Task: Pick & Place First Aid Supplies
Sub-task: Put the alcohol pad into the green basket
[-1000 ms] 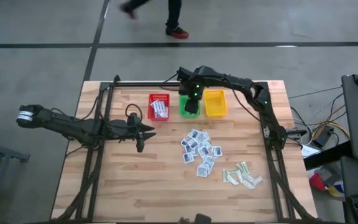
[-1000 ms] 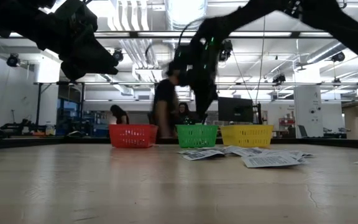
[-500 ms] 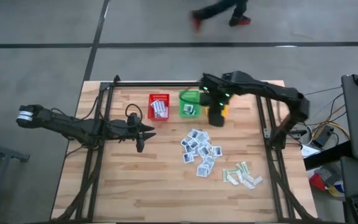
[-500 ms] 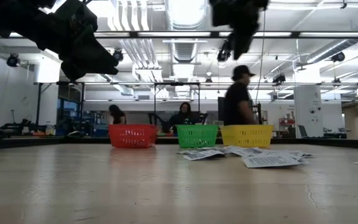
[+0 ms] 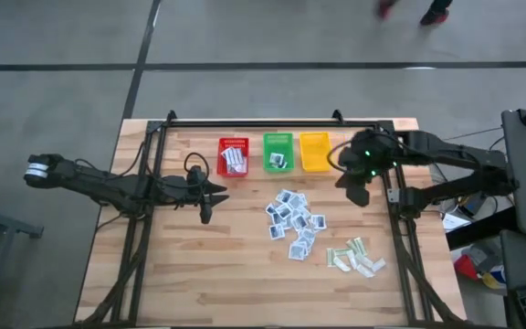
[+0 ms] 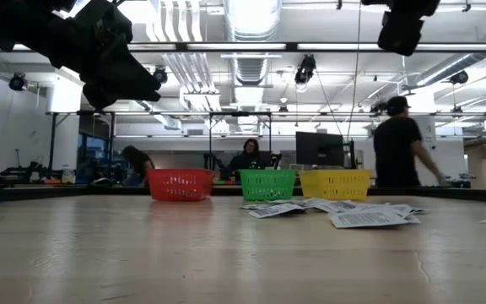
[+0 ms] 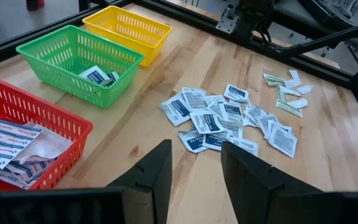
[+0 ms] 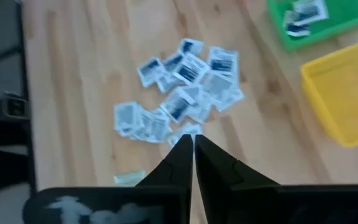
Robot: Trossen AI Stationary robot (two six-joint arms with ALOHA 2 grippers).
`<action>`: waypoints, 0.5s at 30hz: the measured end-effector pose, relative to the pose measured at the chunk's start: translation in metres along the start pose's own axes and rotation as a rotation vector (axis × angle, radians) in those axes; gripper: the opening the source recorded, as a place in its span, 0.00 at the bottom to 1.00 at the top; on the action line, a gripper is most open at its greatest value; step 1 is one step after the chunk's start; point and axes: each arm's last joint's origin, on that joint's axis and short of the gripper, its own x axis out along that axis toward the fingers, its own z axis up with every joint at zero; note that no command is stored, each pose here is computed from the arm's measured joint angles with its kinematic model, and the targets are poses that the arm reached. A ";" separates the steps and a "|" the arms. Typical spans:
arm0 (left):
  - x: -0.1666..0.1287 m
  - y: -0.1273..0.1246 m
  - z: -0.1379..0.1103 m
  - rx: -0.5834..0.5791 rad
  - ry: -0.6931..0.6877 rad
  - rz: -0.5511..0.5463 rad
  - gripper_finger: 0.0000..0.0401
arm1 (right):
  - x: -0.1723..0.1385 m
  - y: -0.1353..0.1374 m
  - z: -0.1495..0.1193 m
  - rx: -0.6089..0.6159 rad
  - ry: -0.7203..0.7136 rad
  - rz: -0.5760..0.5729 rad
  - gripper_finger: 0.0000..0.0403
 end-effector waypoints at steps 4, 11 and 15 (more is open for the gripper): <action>0.000 0.000 0.000 -0.002 -0.001 0.001 0.33 | 0.005 0.003 -0.016 0.012 -0.034 0.042 0.03; 0.000 0.000 0.000 -0.028 -0.001 0.000 0.33 | 0.029 0.000 -0.031 0.037 -0.012 0.062 0.03; 0.000 0.000 0.000 -0.029 -0.001 0.000 0.33 | 0.051 0.000 -0.033 0.005 0.004 0.115 0.03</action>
